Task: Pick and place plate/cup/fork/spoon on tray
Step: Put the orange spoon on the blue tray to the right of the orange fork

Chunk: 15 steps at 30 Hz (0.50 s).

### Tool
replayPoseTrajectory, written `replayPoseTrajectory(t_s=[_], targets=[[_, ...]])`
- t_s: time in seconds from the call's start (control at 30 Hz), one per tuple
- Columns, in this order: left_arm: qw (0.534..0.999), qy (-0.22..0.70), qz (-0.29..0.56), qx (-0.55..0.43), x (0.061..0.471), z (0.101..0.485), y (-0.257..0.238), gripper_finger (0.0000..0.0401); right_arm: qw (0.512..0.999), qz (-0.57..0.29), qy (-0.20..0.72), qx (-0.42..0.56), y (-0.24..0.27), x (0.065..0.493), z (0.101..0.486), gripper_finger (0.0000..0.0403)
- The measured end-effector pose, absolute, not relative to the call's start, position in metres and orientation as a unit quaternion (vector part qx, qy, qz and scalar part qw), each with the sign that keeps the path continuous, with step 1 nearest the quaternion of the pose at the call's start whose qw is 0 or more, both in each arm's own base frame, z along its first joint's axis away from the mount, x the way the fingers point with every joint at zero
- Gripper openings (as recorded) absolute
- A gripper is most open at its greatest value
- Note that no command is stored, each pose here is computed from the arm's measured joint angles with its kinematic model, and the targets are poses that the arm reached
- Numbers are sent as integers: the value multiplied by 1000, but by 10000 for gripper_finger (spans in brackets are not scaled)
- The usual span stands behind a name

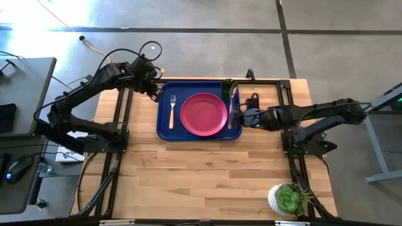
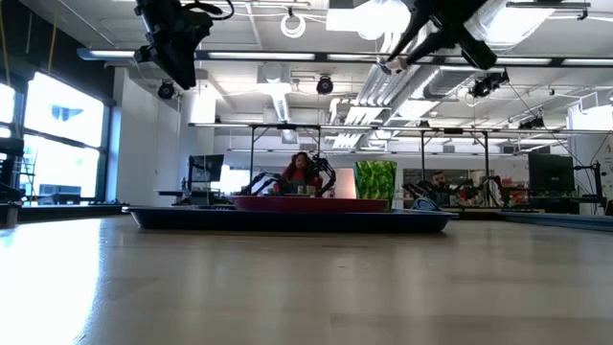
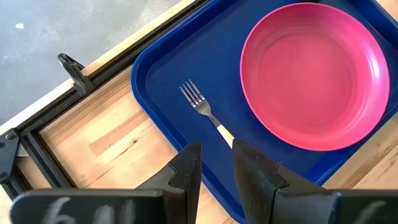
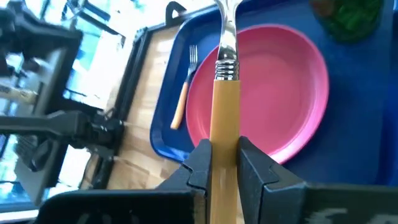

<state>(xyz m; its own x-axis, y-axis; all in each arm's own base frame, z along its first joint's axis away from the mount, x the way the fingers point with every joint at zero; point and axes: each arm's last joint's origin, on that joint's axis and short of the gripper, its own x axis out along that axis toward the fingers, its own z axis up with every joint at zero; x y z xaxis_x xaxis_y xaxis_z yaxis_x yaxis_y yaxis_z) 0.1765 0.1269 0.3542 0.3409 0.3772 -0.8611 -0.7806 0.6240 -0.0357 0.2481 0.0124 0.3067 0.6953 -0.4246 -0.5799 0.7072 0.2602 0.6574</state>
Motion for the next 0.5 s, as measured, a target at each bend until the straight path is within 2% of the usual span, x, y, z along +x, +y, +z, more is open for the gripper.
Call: replayPoseTrajectory(t_s=[0.23,0.5], targets=[[786,440,370,-228,176,354,127,81,765,-369,216,482,39,290,315,26],[786,440,371,-227,176,354,127,81,732,-373,286,493,77,333,302,28]])
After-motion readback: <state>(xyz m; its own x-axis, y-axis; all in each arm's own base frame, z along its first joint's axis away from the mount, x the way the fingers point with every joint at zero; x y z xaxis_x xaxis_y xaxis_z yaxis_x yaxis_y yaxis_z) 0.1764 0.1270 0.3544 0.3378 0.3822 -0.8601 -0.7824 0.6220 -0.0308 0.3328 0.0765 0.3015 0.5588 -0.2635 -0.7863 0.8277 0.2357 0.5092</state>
